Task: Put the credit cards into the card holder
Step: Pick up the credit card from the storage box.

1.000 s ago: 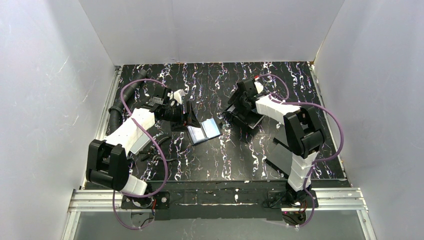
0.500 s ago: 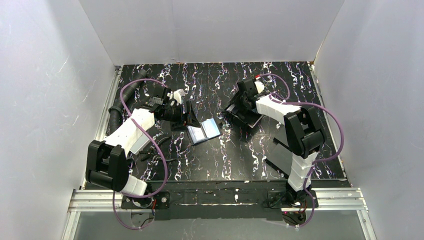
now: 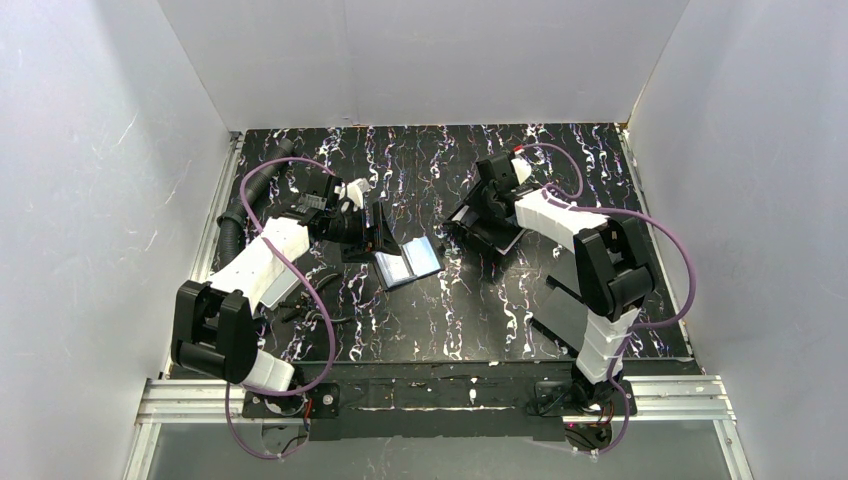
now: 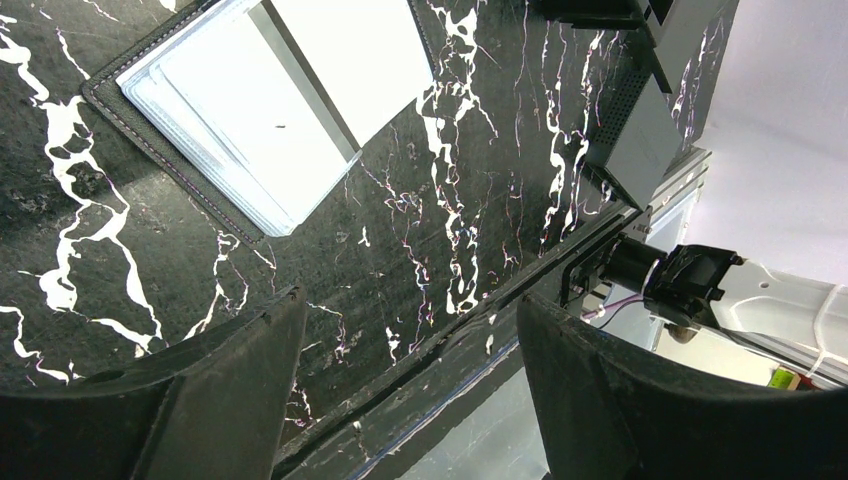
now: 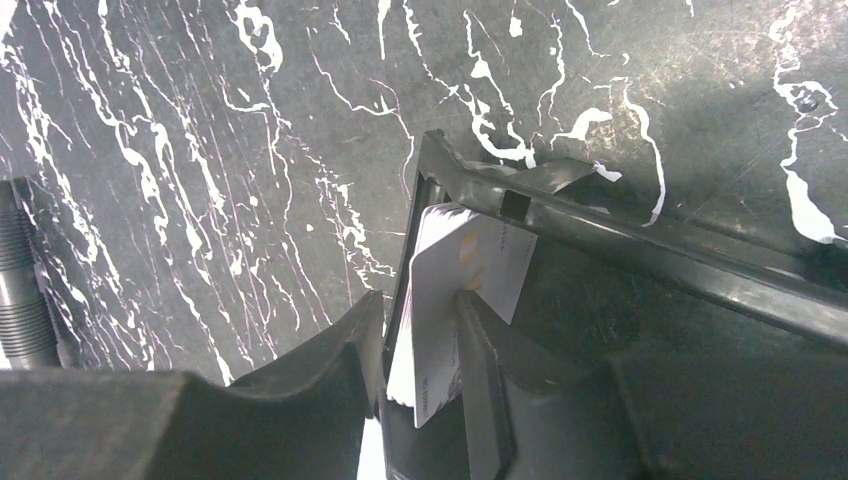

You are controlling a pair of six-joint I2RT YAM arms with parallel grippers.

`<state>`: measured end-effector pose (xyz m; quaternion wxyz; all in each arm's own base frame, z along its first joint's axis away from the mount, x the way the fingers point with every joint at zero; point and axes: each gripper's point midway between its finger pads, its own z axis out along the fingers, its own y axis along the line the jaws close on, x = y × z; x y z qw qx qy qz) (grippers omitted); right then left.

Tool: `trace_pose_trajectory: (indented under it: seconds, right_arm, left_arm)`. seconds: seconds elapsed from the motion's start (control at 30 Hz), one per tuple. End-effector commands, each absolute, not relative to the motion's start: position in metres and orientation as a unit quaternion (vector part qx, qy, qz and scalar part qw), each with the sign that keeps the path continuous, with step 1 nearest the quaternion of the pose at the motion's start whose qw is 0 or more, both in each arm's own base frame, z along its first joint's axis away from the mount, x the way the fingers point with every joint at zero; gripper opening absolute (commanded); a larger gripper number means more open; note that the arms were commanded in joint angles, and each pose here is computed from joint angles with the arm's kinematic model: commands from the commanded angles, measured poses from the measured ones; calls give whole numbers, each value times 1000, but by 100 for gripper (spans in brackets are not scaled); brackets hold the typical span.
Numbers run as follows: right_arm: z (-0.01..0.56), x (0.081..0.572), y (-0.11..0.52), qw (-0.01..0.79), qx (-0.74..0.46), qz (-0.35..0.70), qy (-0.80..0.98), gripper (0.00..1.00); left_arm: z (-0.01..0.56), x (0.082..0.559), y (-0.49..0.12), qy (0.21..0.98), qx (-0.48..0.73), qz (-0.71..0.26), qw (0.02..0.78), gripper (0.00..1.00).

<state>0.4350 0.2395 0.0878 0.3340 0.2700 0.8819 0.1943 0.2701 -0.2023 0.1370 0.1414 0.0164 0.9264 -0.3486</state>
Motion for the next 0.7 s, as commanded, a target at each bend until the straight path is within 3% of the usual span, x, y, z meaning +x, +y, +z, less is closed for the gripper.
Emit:
trace_pose_trajectory:
  seconds: [0.0,0.5,0.67]
  right_arm:
    - [123,443,240,370,276,210,862,40]
    - [113,443,241,358,275,202,869,20]
    - [116,442,238,359,273,193,871,8]
  left_arm:
    - [147,262,-203,919,33,-361,153,75]
    - [146,261,-202,920,35,-360,153,75]
    - [147,262,-203,919,35,-361,152,75]
